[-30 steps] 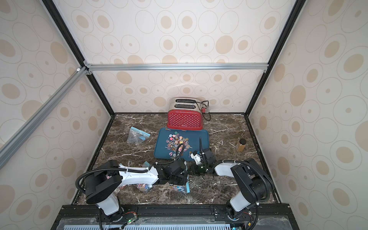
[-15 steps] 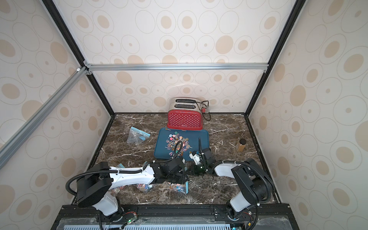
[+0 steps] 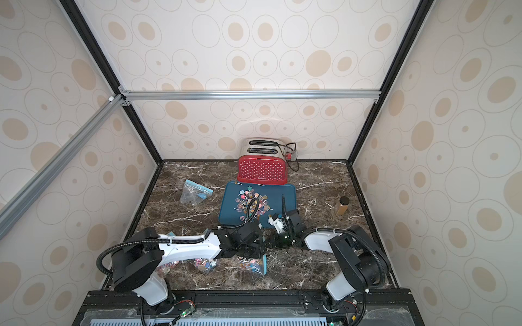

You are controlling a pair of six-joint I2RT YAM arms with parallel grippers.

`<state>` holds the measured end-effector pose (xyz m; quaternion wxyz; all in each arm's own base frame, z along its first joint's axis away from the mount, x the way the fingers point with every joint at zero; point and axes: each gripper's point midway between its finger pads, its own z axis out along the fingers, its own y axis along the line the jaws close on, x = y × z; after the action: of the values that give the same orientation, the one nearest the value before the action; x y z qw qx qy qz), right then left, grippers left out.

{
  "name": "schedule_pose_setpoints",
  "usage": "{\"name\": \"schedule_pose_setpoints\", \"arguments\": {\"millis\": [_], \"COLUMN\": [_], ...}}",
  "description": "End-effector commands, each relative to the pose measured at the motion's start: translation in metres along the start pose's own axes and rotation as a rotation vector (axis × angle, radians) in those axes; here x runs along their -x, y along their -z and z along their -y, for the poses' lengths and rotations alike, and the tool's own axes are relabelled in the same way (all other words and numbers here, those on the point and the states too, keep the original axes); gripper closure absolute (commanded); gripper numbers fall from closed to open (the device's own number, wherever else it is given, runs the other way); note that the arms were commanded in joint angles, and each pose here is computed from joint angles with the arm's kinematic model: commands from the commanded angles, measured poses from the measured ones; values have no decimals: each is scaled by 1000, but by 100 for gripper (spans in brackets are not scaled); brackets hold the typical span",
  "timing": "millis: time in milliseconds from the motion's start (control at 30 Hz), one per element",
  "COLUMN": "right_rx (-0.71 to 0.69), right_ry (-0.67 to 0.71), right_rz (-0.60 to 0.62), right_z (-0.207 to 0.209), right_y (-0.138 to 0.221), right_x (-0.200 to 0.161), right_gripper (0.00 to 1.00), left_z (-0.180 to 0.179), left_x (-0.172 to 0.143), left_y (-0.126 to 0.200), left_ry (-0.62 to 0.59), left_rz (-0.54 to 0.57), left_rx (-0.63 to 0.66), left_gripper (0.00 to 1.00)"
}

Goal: Pour candies out of the ziploc bag
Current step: Open the ziploc bag at the center of the board.

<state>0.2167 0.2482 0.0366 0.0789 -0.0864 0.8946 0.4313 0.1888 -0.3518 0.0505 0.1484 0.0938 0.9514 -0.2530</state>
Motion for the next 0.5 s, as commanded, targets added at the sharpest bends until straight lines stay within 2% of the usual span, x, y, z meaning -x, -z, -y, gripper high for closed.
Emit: {"name": "schedule_pose_setpoints", "arguments": {"millis": [0,467], "right_rx": [23,23], "right_ry": [29,33], "right_rz": [-14,-14], "right_z": [-6,-6], "right_y": [0,0], "right_x": [-6,-9], "right_gripper": [100,100], "left_z": [4,-6], "left_x": [13,10], "left_y": [-1,-9], "left_ry": [-5,13], "left_rz": [34,26], "left_rx": [0,26], "left_gripper": [66,74]}}
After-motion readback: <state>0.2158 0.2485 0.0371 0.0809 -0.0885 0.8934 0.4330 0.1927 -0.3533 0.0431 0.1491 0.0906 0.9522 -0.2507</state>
